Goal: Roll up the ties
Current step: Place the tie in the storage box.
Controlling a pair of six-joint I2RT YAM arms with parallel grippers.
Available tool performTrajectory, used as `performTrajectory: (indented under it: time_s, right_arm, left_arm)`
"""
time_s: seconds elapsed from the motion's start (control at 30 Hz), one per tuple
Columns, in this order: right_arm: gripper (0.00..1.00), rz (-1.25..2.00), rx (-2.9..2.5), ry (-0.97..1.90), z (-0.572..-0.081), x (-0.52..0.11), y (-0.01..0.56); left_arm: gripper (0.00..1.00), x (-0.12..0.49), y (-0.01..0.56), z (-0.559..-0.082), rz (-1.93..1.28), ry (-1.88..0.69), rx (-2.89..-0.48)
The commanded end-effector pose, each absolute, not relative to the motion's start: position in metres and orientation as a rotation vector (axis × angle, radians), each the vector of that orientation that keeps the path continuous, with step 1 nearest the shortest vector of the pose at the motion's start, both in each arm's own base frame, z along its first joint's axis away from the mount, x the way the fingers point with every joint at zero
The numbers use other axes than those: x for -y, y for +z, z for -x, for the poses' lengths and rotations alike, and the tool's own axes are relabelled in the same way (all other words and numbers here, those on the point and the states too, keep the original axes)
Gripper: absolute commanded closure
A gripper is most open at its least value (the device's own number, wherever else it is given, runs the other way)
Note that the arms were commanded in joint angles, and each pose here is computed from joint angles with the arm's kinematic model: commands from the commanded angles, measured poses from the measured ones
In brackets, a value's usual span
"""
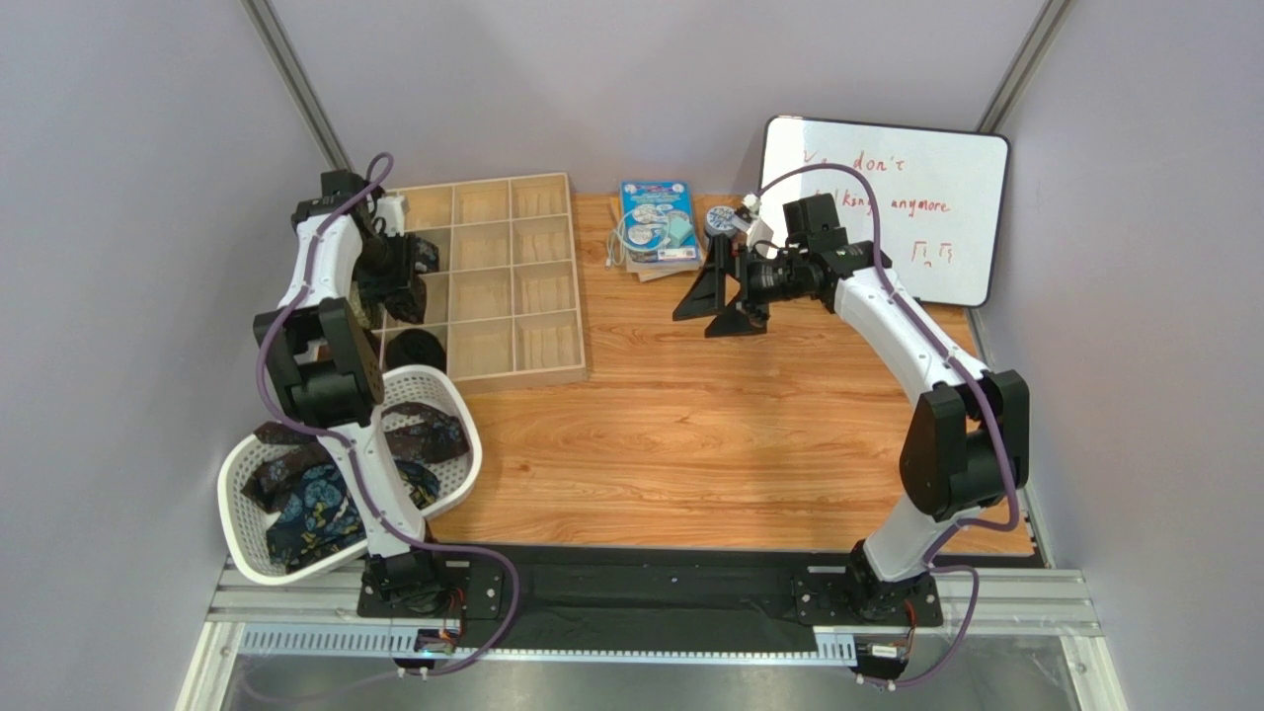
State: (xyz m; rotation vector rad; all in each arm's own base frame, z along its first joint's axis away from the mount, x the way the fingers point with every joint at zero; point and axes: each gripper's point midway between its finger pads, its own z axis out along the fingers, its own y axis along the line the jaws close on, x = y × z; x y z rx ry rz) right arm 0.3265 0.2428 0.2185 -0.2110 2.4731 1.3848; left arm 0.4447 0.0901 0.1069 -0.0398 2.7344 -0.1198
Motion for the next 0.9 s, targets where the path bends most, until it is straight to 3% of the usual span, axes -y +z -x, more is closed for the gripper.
performTrajectory:
  time_s: [0.0,0.33,0.43,0.47,0.53,0.57,0.83,0.87]
  right_arm:
    - [0.00,0.221,-2.474,1.382,-0.330,-0.241,0.215]
    - [0.00,0.225,-2.481,1.380,-0.327,-0.240,0.212]
    - [0.00,0.223,-2.482,1.370,-0.328,-0.238,0.213]
    - [0.00,0.218,-2.485,1.369,-0.328,-0.237,0.213]
    - [0.00,0.216,-2.480,1.365,-0.330,-0.235,0.213]
    - [0.00,0.209,-2.485,1.365,-0.331,-0.234,0.212]
    - [0.00,0.248,-2.483,1.346,-0.333,-0.227,0.221]
    - [0.00,0.248,-2.486,1.342,-0.332,-0.225,0.222]
  left_arm:
    - [0.93,-0.103,0.096,-0.466,0.082,-0.076,-2.711]
    - [0.73,-0.096,0.068,-0.488,0.097,-0.089,-2.723]
    - [0.53,-0.094,0.068,-0.487,0.102,-0.092,-2.727]
    - [0.40,-0.093,0.067,-0.485,0.108,-0.089,-2.732]
    - [0.38,-0.094,0.072,-0.485,0.113,-0.079,-2.724]
    - [0.24,-0.095,0.074,-0.483,0.118,-0.067,-2.727]
    - [0.18,-0.097,0.112,-0.480,0.113,-0.037,-2.680]
    - [0.01,-0.096,0.125,-0.481,0.113,-0.038,-2.657]
